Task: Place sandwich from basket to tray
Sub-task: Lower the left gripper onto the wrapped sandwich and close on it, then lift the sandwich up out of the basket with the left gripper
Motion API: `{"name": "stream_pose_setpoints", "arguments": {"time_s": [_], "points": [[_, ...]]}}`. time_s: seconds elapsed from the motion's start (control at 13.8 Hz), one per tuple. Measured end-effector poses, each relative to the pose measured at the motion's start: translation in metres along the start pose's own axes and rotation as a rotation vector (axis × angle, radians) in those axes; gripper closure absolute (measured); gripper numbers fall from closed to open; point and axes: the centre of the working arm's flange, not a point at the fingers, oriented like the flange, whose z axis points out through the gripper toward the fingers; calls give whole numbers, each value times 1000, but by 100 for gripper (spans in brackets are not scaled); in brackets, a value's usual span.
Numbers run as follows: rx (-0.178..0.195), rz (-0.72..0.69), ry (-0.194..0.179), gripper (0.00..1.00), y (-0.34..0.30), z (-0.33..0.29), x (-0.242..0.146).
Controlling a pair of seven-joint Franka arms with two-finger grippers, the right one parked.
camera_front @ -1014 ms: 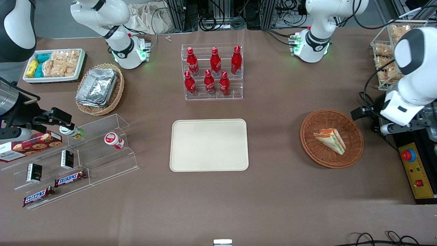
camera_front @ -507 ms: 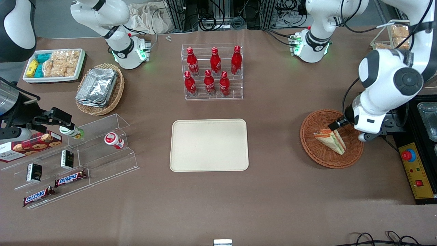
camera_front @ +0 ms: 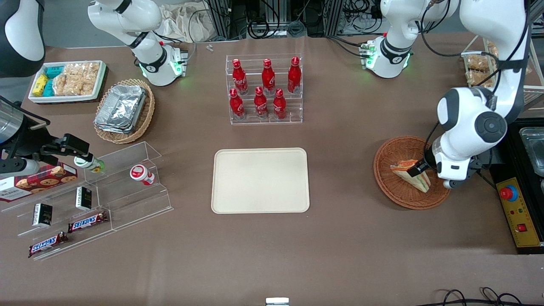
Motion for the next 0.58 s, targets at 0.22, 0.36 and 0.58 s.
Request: {"name": "stream_pose_setpoints", "arguments": {"time_s": [0.22, 0.36, 0.58], "points": [[6, -34, 3, 0, -3, 29, 9], [12, -42, -1, 0, -4, 38, 11], [11, -82, -1, 10, -4, 42, 10]]}}
